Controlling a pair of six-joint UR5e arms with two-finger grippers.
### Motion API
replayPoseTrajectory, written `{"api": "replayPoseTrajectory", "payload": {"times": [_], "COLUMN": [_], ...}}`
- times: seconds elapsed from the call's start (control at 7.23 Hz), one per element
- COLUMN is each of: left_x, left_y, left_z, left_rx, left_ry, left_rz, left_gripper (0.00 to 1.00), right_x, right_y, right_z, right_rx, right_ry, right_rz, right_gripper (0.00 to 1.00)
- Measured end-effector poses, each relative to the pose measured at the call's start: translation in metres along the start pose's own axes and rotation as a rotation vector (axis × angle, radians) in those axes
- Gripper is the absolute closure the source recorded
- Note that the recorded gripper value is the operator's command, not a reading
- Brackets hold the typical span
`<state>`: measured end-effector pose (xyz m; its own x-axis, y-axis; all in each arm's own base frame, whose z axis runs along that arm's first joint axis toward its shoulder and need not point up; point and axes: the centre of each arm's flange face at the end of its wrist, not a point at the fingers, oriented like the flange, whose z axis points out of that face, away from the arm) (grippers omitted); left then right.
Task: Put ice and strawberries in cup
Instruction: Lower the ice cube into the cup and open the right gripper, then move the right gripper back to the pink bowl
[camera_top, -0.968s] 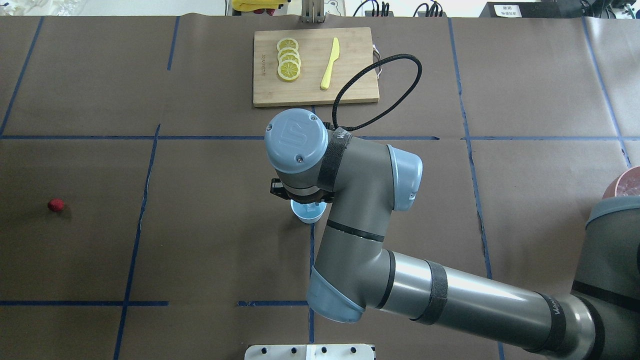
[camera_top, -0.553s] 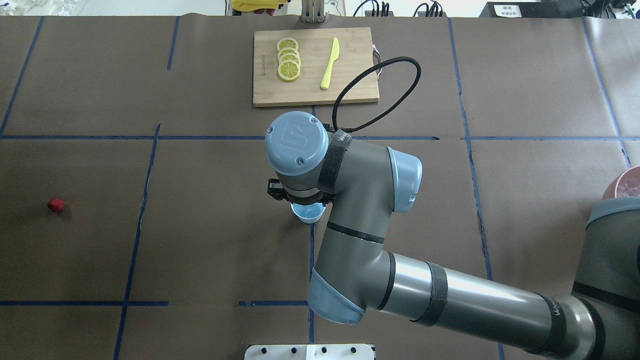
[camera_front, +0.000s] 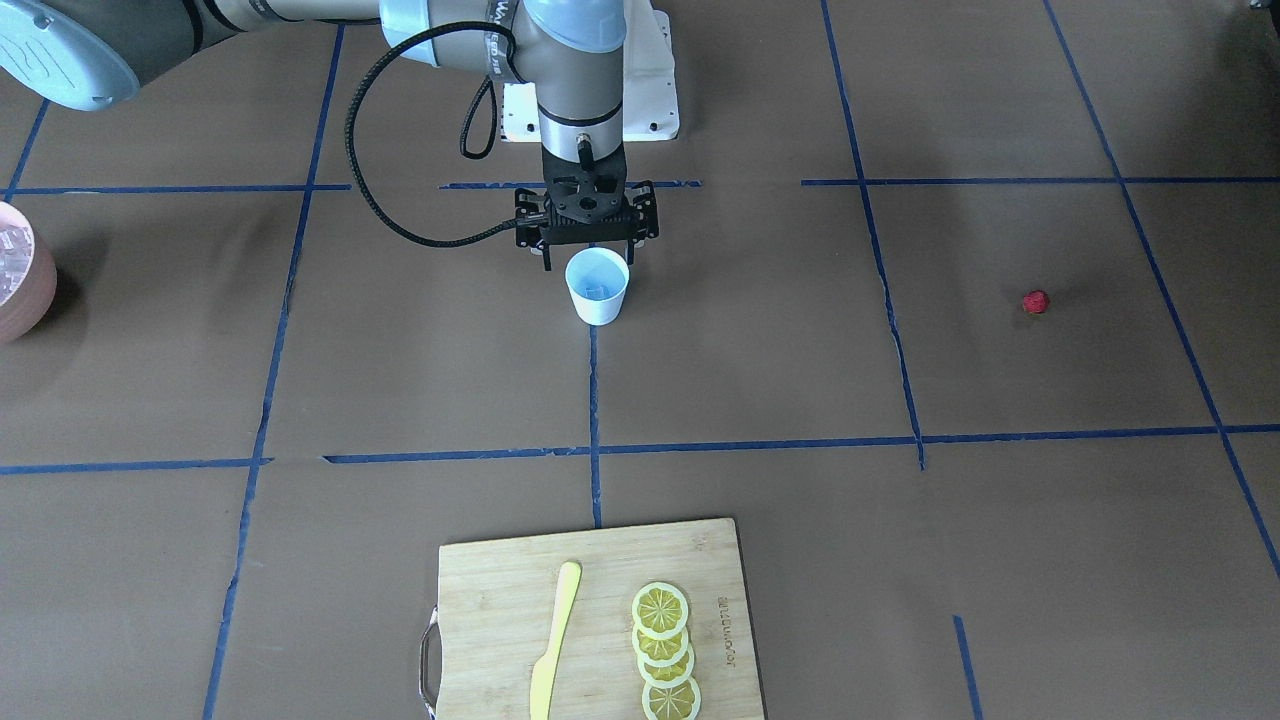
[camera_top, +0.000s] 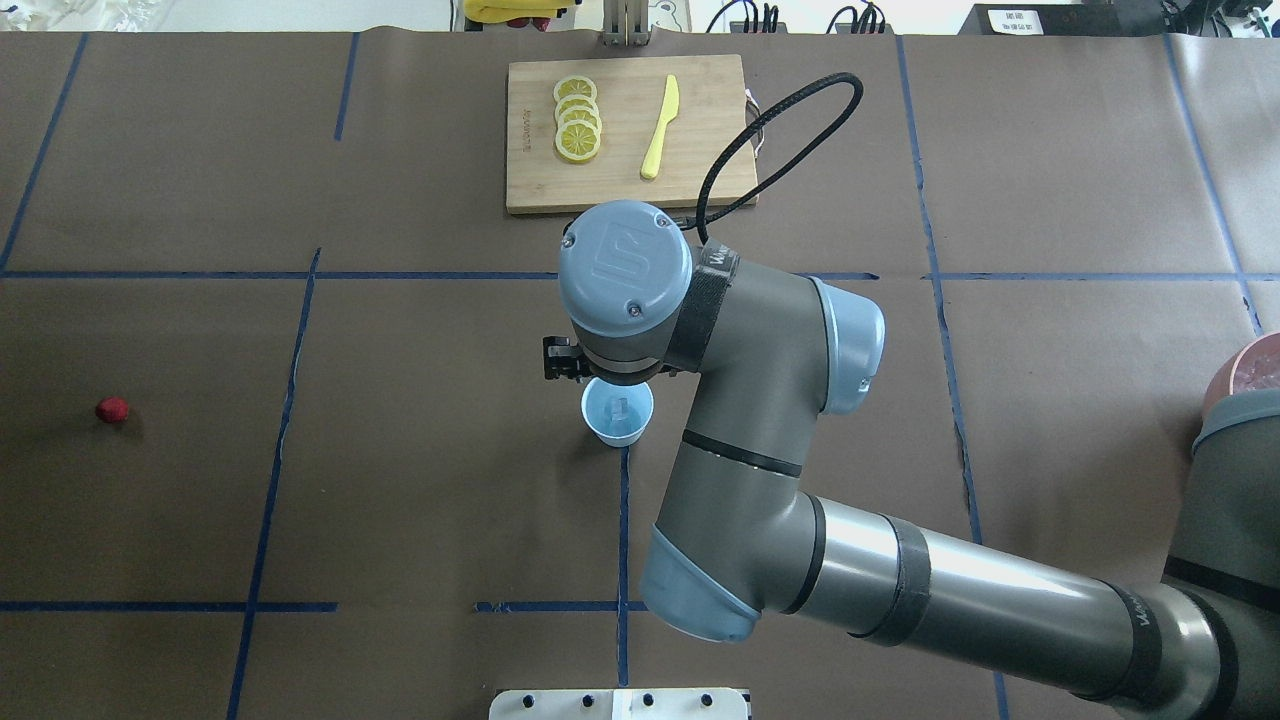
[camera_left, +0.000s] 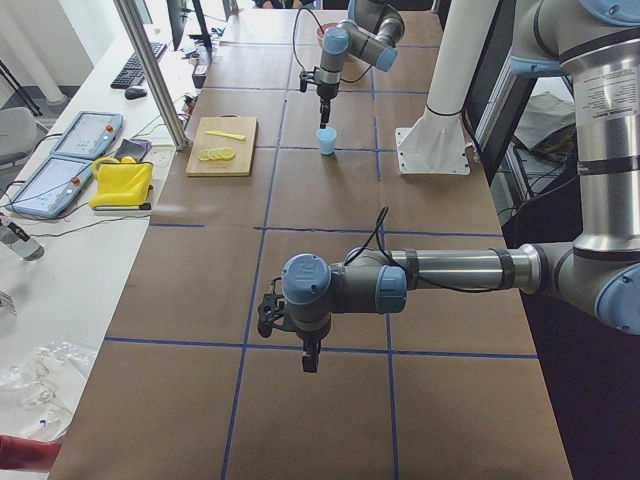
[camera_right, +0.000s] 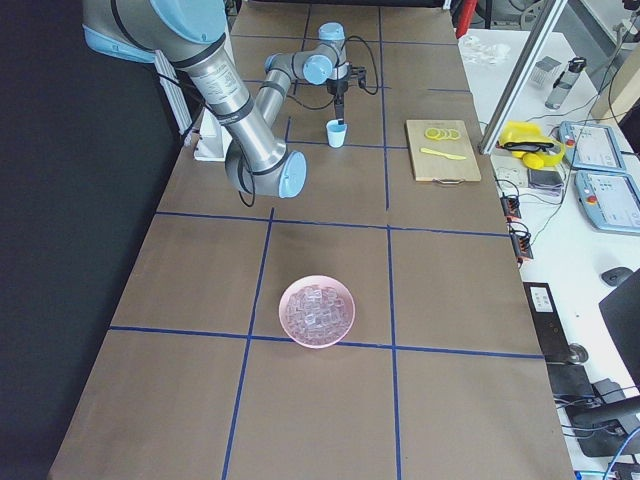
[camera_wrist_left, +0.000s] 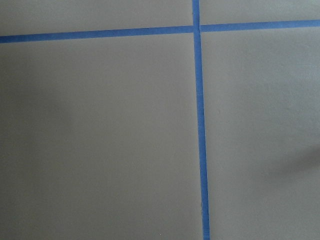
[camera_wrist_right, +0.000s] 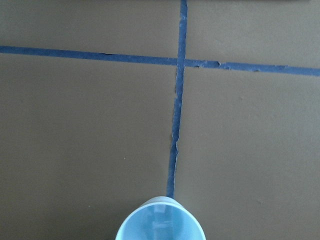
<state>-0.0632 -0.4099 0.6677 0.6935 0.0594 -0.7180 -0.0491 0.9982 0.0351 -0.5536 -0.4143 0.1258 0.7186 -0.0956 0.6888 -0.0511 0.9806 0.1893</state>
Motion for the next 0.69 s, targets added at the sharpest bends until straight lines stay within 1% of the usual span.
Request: {"api": "replayPoseTrajectory", "payload": {"times": [0.14,0.41,0.69], "left_x": [0.000,0.000,0.000], "left_y": [0.000,0.000,0.000], "left_z": [0.000,0.000,0.000], "left_rx": [0.001,0.000,0.001], "left_ry": [0.000,0.000,0.000], "left_rz": [0.001,0.001,0.001], "left_gripper": [0.00,0.00,0.00], "right_x": [0.024,0.099,0.191], "right_y": [-0.012,-0.032,-0.047], "right_z": [-0.005,-0.019,-0.038], "right_rx": [0.011,0.000,-0.027], "right_ry": [0.002,-0.002,-0.014], "right_rz": [-0.053,-0.180,-0.208], "right_gripper": [0.00,0.00,0.00]}}
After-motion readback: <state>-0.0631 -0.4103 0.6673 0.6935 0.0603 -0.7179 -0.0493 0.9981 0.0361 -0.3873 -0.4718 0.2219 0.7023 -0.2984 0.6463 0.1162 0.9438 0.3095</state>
